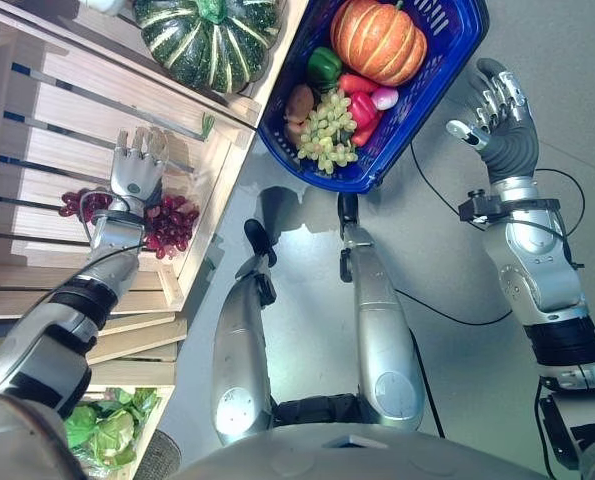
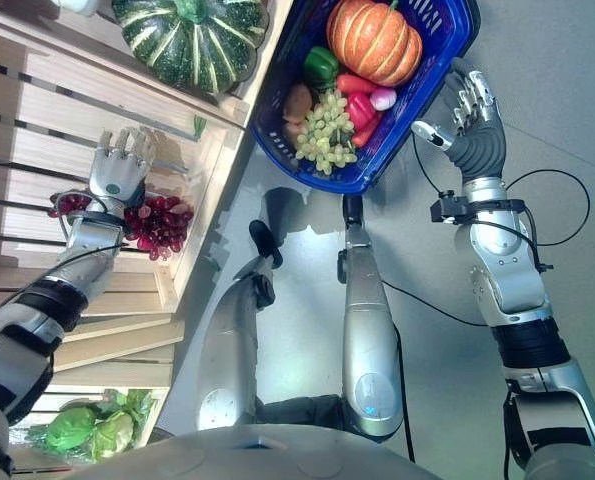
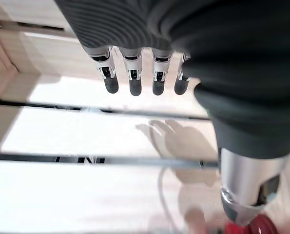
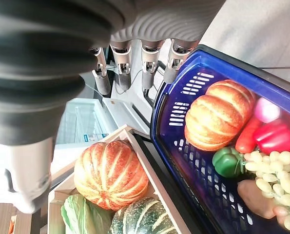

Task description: Pick up fruits and vegetables into the basket

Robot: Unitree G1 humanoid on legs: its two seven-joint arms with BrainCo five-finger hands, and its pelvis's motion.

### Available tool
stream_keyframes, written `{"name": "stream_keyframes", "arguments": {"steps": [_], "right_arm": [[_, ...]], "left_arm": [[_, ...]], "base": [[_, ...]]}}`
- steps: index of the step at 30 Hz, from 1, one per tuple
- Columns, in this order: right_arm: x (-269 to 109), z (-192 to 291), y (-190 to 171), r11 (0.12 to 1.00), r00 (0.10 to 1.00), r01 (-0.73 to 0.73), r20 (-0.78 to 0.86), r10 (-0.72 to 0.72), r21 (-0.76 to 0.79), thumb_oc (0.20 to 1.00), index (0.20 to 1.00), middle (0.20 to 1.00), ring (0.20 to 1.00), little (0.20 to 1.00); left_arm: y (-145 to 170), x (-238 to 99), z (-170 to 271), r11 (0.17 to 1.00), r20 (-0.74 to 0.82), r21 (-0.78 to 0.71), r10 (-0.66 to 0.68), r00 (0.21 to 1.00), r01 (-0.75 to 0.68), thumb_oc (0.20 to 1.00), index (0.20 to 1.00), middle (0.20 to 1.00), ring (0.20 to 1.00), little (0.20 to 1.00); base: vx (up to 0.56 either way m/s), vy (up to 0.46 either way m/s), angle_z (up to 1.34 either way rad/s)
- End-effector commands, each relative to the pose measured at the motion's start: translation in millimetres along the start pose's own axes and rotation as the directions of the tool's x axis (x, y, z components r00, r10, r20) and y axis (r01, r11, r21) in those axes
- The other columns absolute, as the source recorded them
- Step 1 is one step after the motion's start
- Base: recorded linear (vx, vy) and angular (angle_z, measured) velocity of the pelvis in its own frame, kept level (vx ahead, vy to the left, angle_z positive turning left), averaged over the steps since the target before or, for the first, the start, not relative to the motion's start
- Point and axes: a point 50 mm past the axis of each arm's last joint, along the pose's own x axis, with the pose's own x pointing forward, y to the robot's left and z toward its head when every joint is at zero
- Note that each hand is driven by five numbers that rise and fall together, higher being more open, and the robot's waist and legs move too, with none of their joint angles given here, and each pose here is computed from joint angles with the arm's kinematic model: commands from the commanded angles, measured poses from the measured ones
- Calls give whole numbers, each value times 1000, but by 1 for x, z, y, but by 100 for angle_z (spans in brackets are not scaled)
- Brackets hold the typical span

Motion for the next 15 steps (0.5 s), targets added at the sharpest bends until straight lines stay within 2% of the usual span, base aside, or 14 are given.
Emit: {"name": "stream_keyframes", "arguments": {"steps": [1,15], "right_arm": [[0,21,3,999,993,-9,122,5,36,1000,1000,1000,1000,1000],[11,27,9,1000,990,6,142,-9,21,1000,1000,1000,1000,1000]], "left_arm": [[-21,-15,-2,991,-24,124,-54,998,56,1000,1000,1000,1000,1000],[-42,-24,22,980,-52,108,-162,985,167,1000,1000,1000,1000,1000]], "base": [[0,0,0],[8,25,0]]}}
